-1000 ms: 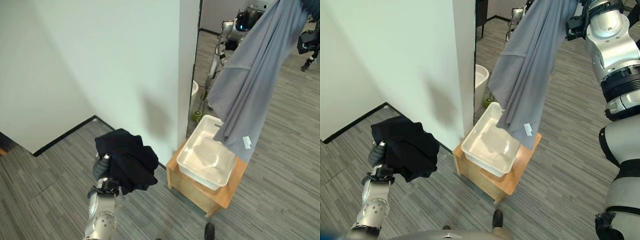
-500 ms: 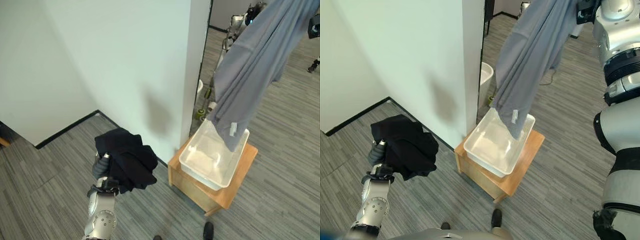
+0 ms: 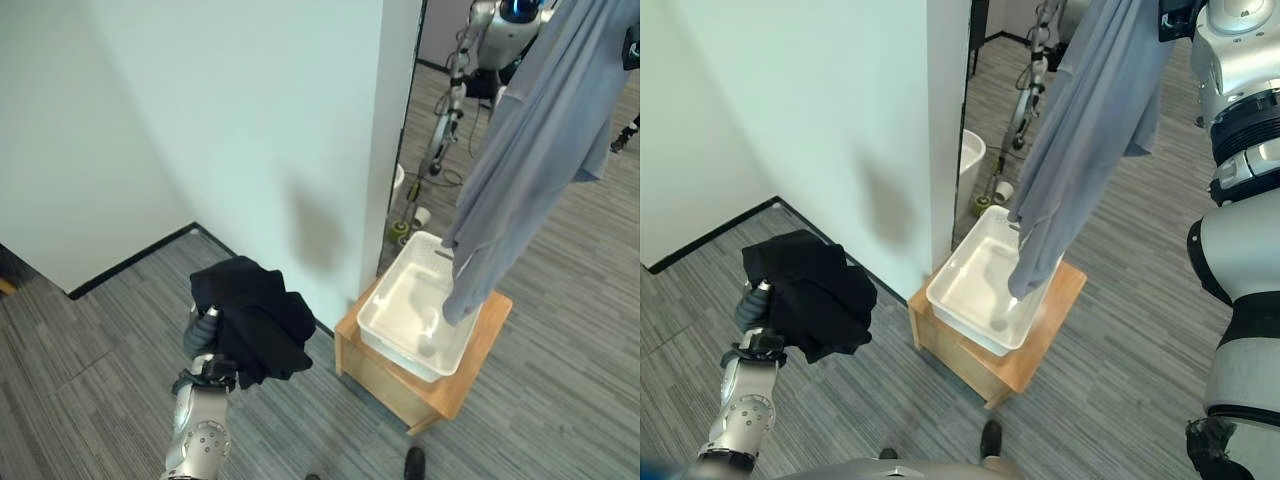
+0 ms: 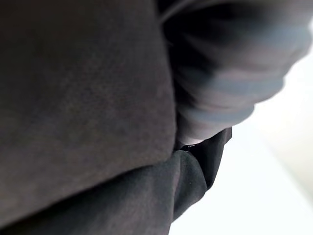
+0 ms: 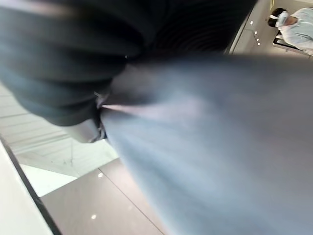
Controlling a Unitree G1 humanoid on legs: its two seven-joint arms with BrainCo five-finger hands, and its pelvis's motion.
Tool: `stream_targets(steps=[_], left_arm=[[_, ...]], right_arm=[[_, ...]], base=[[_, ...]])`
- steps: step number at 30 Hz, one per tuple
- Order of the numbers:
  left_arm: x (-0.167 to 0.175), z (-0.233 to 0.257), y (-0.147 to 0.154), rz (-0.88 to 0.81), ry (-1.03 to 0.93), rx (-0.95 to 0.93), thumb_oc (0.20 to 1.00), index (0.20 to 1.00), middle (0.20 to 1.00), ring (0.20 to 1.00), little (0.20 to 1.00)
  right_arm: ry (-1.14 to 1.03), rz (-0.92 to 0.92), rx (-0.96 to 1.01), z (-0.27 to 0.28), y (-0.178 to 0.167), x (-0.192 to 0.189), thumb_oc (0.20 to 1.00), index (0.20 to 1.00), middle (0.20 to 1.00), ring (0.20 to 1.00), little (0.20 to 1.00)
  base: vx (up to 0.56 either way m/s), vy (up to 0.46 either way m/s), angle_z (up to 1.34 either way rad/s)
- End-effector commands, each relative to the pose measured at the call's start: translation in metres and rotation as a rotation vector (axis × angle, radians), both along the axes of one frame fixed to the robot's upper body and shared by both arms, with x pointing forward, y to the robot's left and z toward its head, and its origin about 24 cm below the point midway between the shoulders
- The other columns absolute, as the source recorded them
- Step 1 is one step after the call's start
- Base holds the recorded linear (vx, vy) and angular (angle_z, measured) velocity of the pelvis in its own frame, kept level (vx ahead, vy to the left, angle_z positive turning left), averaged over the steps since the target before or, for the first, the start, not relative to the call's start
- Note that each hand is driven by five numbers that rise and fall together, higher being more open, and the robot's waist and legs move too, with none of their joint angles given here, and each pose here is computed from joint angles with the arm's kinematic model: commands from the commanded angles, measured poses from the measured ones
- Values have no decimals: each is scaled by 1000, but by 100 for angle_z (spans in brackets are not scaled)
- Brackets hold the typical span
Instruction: Pick up bed clothes into laundry basket.
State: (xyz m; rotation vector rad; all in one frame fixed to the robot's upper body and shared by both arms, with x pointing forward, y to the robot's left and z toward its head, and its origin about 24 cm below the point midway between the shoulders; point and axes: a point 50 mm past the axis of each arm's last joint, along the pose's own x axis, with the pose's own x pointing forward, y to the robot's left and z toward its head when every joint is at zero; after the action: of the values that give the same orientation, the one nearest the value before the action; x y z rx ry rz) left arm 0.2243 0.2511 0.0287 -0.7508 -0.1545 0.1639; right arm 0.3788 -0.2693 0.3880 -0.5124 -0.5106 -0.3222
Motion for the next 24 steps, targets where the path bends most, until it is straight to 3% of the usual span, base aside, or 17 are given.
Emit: stream_targets(steps=[1, 15, 20, 24], left_arm=[[21, 52, -3, -70, -239, 66, 200, 200, 200, 200, 200], [21, 70, -5, -59, -292, 102, 200, 200, 200, 200, 200], [23, 70, -8, -75, -295, 107, 200, 200, 200, 200, 200], [23, 70, -10, -102, -296, 127, 200, 200, 200, 200, 200]], right_arm=[[-126, -6, -62, 47, 10, -18, 200, 200, 200, 200, 200], [43, 52, -134, -10, 30, 9, 200, 200, 200, 200, 200], [205, 29, -320, -44, 34, 20, 200, 200, 200, 200, 200], [356, -126, -654, -59, 23, 23, 200, 200, 200, 200, 200]], base=[[-90, -22, 3], [-77, 3, -2], [-21, 8, -3], [-9, 2, 0]])
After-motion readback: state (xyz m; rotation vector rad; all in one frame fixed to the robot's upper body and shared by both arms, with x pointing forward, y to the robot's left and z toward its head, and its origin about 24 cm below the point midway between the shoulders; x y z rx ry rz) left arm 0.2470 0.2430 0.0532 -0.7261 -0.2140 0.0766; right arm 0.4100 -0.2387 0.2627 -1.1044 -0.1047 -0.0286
